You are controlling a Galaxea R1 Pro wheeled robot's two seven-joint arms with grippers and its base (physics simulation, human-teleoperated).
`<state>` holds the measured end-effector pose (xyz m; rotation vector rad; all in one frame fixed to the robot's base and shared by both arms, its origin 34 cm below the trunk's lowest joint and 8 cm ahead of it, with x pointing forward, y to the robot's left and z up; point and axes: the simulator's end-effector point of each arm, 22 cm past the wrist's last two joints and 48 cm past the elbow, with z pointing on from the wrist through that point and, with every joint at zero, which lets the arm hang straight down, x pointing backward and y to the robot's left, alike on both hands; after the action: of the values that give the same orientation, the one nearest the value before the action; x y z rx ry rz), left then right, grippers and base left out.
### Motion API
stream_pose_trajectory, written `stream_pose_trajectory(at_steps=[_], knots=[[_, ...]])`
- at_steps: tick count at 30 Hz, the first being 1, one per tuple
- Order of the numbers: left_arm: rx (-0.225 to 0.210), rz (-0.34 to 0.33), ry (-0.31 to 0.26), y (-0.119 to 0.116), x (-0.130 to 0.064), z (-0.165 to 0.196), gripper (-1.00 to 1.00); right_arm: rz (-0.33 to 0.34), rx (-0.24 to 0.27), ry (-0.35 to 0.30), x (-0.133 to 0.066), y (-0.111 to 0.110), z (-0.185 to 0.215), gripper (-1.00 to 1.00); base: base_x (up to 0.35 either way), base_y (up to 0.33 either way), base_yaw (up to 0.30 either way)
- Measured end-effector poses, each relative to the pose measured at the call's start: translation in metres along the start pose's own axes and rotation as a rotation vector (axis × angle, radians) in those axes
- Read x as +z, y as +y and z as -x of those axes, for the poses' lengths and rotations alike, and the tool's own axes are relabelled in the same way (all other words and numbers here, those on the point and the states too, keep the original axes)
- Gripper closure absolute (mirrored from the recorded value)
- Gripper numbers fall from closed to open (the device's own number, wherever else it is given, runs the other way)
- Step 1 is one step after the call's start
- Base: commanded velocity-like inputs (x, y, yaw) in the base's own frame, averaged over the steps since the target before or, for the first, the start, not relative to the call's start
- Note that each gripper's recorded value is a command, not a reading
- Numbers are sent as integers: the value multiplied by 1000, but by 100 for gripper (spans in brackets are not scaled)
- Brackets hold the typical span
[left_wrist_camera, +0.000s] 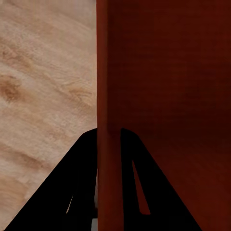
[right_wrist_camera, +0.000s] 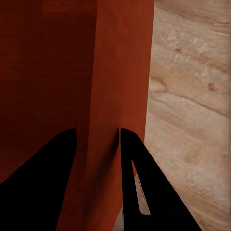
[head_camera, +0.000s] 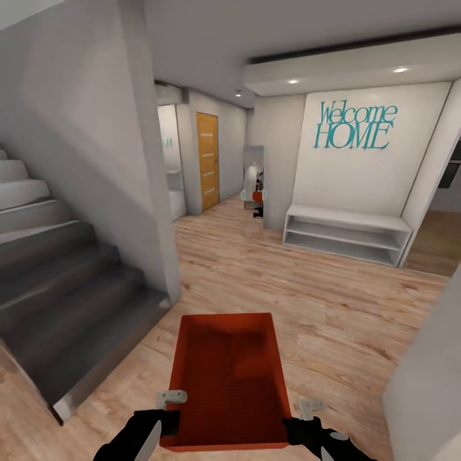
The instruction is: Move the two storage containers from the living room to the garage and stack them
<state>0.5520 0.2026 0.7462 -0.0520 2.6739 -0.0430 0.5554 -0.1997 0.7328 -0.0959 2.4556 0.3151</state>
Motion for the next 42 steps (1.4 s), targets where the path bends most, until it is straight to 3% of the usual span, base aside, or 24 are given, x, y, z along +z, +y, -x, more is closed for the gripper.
stream_pose_trajectory(at_steps=[20, 42], knots=[[-1, 0, 0, 0, 0, 0, 100, 0, 0, 0, 0, 0, 0, 100, 328, -88, 0], [-2, -1, 0, 0, 0, 0, 100, 0, -1, 0, 0, 0, 0, 100, 328, -2, 0]])
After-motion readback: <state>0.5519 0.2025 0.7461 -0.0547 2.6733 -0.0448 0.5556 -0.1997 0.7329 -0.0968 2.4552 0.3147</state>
